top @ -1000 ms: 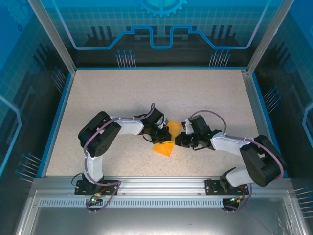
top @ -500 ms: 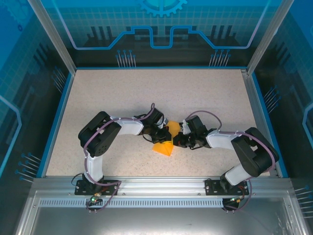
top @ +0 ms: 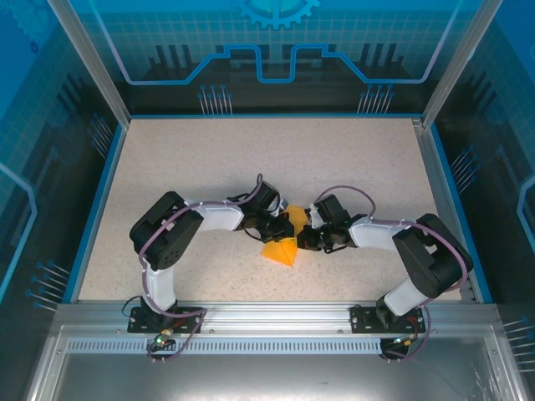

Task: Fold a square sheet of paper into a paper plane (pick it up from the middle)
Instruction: Fold the triangle a second time at the center of the table.

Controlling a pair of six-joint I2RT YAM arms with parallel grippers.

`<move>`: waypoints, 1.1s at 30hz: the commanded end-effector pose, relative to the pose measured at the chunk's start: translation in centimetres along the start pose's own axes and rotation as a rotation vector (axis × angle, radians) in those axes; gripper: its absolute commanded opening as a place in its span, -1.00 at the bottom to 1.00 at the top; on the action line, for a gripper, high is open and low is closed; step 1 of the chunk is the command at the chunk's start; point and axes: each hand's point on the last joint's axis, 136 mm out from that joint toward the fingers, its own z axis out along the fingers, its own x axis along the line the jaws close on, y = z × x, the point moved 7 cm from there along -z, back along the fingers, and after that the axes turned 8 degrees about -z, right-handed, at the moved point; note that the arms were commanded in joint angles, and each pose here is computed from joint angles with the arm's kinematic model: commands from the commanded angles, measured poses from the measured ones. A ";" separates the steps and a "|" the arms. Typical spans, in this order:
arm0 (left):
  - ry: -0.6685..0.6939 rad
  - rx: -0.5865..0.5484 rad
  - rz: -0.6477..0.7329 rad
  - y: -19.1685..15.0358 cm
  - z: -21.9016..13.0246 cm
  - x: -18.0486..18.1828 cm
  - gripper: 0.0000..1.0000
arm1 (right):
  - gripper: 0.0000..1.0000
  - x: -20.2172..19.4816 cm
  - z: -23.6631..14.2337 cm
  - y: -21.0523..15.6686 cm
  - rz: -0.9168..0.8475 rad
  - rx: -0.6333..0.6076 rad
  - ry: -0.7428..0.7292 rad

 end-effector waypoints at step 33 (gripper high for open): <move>0.084 -0.011 0.038 -1.6 -0.1 3.5 -0.94 | -0.93 -1.1 0.7 -1.7 -0.002 0.086 -0.087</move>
